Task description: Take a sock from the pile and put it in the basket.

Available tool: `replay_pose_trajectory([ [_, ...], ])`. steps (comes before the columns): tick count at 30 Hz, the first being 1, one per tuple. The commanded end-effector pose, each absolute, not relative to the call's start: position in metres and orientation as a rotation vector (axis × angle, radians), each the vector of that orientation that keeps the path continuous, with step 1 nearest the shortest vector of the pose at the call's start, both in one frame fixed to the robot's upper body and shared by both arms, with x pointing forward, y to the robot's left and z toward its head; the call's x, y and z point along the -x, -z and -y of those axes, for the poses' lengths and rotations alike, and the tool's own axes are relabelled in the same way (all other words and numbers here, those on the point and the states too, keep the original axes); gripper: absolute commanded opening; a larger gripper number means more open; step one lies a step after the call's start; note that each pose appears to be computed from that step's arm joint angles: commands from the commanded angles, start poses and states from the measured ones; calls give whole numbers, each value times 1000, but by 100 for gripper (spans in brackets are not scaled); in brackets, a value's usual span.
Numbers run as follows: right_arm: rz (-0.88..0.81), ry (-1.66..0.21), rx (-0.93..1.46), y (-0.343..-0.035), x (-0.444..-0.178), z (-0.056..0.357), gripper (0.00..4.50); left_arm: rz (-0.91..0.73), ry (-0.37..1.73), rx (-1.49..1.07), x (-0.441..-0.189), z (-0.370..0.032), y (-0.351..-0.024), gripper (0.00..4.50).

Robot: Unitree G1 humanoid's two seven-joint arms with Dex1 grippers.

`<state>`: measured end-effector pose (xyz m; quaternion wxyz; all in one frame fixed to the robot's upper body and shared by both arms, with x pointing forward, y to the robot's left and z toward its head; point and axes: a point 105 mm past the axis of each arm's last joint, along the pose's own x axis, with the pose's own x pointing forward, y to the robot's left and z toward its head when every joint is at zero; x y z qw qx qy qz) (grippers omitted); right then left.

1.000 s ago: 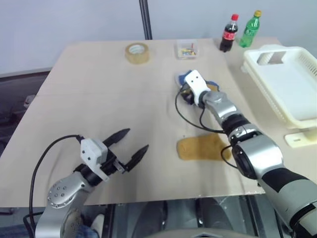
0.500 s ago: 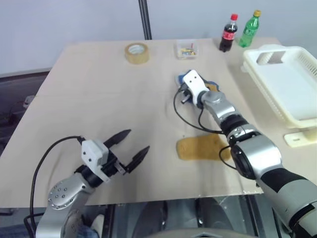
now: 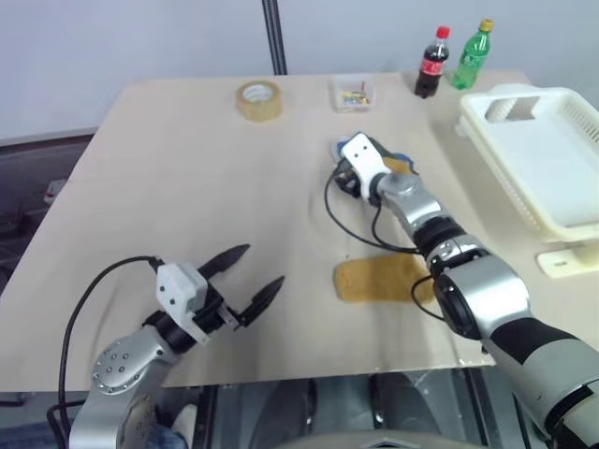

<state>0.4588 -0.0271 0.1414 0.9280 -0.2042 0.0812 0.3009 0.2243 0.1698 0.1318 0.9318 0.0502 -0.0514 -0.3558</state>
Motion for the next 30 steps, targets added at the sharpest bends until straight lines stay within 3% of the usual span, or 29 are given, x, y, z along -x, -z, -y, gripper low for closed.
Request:
replay_pose_trajectory([
  [1, -75, -618, 416, -172, -462, 19, 68, 131, 733, -119, -224, -168, -136, 450],
  [2, -74, -619, 416, -172, -462, 18, 25, 131, 733, -119, -224, -168, -136, 450],
  [3, -74, -619, 417, -172, -462, 18, 11, 131, 732, -119, -224, -168, -136, 450],
  [15, -50, -635, 376, -188, -462, 13, 11, 128, 726, -118, -224, -168, -133, 450],
  [18, -65, -623, 393, -183, -463, 18, 81, 127, 726, -116, -223, -167, -132, 450],
  [20, -75, -627, 399, -180, -462, 17, 167, 124, 726, -115, -223, -167, -131, 450],
  [30, -116, -631, 446, -176, -463, 17, 167, 120, 727, -111, -223, -165, -129, 450],
])
